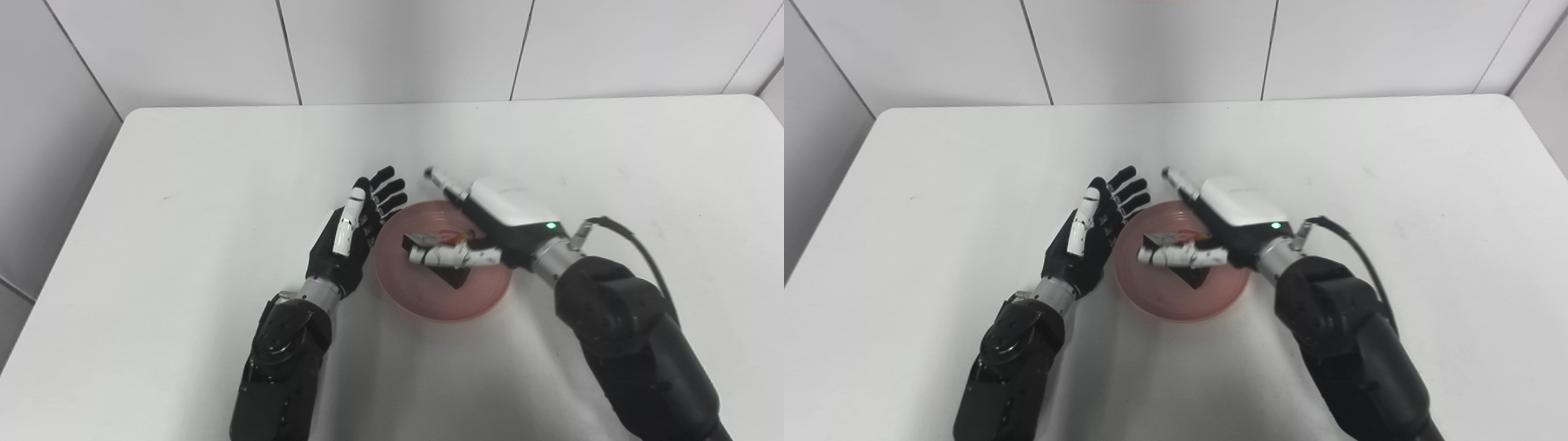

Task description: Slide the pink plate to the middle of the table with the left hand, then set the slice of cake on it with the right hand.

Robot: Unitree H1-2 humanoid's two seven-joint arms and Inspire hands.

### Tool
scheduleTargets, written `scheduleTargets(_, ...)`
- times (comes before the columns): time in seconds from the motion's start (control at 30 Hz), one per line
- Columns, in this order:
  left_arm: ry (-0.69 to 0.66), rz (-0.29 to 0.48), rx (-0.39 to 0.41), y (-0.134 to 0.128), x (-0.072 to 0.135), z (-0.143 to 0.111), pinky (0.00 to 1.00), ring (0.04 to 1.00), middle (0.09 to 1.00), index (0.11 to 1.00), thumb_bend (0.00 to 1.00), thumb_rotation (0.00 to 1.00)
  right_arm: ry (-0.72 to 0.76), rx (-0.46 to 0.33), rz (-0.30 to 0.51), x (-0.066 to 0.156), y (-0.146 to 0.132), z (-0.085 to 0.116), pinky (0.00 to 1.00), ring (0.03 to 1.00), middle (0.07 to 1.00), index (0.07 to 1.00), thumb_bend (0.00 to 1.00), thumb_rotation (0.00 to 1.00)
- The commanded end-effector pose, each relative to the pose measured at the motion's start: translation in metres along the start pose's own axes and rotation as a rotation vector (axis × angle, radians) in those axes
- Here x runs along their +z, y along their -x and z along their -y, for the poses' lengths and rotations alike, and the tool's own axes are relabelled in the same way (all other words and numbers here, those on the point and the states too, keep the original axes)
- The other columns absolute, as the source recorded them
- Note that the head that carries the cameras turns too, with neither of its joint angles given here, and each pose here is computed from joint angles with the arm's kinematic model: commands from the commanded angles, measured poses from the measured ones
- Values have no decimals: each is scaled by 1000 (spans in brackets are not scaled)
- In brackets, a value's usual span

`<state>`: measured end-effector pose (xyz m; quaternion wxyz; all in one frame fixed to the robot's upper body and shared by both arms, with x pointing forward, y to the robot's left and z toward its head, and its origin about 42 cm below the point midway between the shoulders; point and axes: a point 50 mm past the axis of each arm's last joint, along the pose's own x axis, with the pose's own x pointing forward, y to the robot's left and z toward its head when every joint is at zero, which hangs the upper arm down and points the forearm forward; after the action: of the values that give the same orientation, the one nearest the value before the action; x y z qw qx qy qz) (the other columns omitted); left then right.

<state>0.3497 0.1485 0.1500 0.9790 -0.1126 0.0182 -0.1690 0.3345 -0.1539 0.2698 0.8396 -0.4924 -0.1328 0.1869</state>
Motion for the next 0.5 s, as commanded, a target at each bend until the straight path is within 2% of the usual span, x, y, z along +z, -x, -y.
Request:
scheduleTargets(0.0, -55, -42, 54, 16, -16, -11, 869, 879, 886, 865, 441, 1000, -113, -126, 72, 4, 10, 12, 803, 927, 996, 1000, 848, 1000)
scheduleTargets(0.07, -102, -1, 53, 23, -15, -14, 885, 902, 911, 899, 461, 1000, -246, -172, 65, -8, 20, 10, 883, 980, 1000, 1000, 743, 1000)
scheduleTargets(0.13, -135, 27, 50, 28, -14, -16, 930, 946, 955, 950, 483, 1000, -332, -194, 48, -18, 28, 5, 972, 996, 1000, 1000, 703, 1000)
scheduleTargets(0.27, -218, 77, 35, 38, -14, -21, 994, 995, 996, 995, 524, 1000, -456, -269, -12, -34, 49, -15, 999, 1000, 1000, 1000, 578, 1000)
scheduleTargets(0.37, -285, 109, 36, 48, -13, -23, 1000, 1000, 1000, 1000, 538, 1000, -530, -325, -69, -42, 65, -33, 1000, 1000, 1000, 1000, 607, 1000)
scheduleTargets(0.47, -328, 120, 50, 58, -13, -24, 1000, 1000, 1000, 1000, 563, 1000, -582, -337, -102, -46, 76, -47, 1000, 1000, 1000, 1000, 618, 1000)
